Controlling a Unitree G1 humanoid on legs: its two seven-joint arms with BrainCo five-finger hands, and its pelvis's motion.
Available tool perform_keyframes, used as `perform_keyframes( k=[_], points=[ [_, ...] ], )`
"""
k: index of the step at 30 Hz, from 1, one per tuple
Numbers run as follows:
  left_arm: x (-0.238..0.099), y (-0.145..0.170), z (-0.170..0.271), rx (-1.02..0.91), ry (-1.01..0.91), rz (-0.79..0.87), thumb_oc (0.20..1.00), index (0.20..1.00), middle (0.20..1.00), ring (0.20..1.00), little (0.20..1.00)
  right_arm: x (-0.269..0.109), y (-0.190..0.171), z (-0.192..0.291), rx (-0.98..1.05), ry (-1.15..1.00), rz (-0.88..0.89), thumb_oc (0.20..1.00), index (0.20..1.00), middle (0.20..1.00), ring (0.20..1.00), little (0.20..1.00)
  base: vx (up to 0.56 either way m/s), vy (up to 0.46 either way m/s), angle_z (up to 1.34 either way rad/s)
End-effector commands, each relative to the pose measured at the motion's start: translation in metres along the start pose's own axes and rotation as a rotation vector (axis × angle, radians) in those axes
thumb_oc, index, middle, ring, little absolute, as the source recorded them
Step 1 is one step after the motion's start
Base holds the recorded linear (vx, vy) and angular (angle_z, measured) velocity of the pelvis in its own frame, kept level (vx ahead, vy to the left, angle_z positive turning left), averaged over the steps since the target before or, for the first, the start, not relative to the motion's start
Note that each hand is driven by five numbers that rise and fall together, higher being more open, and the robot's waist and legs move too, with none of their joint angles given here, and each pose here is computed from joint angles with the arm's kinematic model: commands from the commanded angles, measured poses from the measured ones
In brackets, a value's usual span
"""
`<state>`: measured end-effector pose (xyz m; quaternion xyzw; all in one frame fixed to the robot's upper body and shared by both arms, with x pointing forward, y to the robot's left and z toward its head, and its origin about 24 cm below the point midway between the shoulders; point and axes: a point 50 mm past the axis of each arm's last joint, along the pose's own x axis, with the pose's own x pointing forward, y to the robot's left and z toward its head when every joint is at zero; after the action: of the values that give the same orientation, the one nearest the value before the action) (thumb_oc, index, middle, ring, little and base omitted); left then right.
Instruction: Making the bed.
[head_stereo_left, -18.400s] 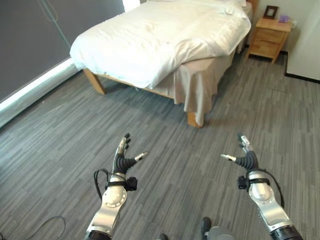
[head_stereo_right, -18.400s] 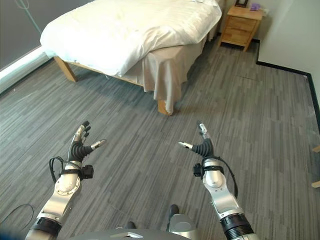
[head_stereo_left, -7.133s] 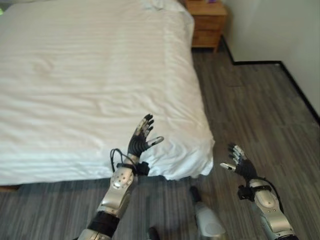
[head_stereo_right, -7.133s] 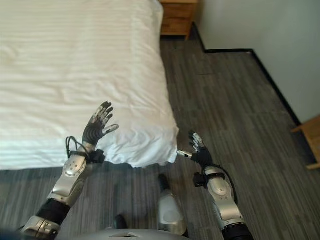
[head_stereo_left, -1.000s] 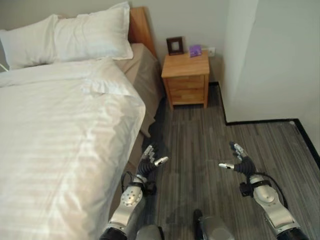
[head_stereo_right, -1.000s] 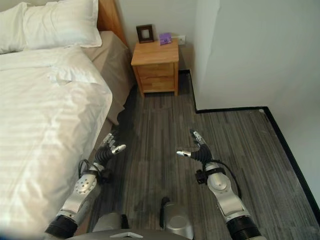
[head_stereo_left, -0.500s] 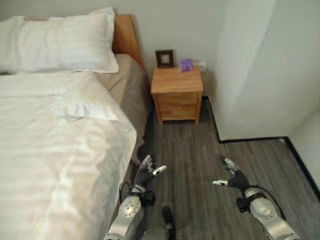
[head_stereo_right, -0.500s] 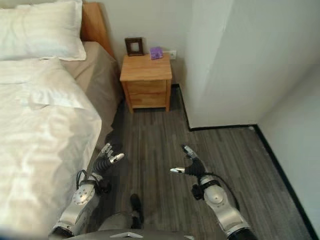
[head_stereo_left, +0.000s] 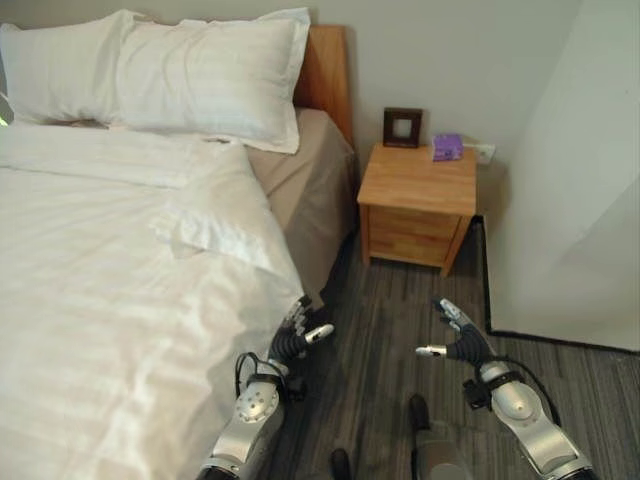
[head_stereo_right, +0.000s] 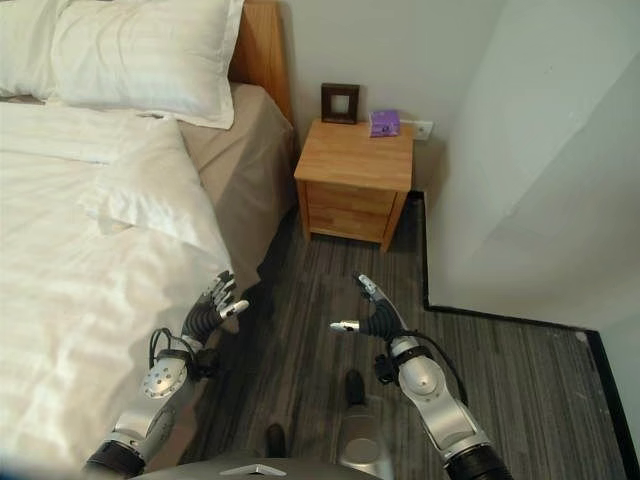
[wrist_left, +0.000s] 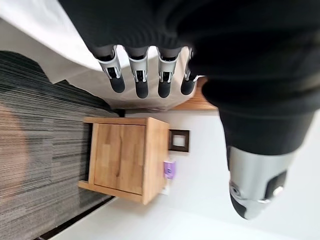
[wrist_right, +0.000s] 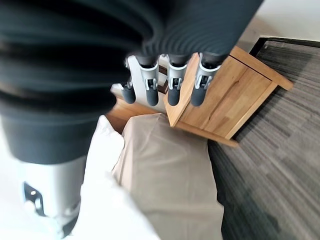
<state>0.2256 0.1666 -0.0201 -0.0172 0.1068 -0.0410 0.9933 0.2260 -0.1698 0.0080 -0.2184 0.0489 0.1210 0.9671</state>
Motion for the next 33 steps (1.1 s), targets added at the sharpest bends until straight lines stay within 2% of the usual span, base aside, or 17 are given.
perform_keyframes(
  k=[1,8,13,19,26,33],
  points=[
    [0.009,0.0,0.034,0.024,-0.168,-0.029,1.0,1.0,1.0,1.0,1.0,0.007,-0.014,0.027,-0.03,-0.138,-0.035,1.0,1.0,1.0,1.0,1.0,0.63,-0.381,0.42],
    [0.009,-0.006,0.037,-0.055,-0.181,-0.041,1.0,1.0,1.0,1.0,1.0,0.01,-0.026,0.028,-0.01,-0.142,-0.06,1.0,1.0,1.0,1.0,1.0,0.3,-0.291,0.32],
    [0.0,0.002,0.025,-0.044,-0.131,-0.025,1.0,1.0,1.0,1.0,1.0,0.011,-0.024,0.025,-0.027,-0.126,-0.049,1.0,1.0,1.0,1.0,1.0,0.41,0.002,0.21],
    [-0.003,-0.002,0.018,-0.049,-0.09,-0.051,1.0,1.0,1.0,1.0,1.0,0.009,-0.02,0.03,-0.04,-0.144,-0.047,1.0,1.0,1.0,1.0,1.0,0.36,0.105,0.75],
    [0.0,0.007,0.024,0.011,-0.097,-0.034,1.0,1.0,1.0,1.0,1.0,0.025,-0.011,0.07,-0.084,-0.308,-0.017,1.0,1.0,1.0,1.0,1.0,0.18,0.006,0.57],
    [-0.002,0.023,0.024,-0.012,-0.089,0.015,1.0,1.0,1.0,1.0,1.0,0.042,-0.024,0.121,-0.177,-0.5,-0.068,1.0,1.0,1.0,1.0,1.0,0.19,-0.16,0.9]
  ],
)
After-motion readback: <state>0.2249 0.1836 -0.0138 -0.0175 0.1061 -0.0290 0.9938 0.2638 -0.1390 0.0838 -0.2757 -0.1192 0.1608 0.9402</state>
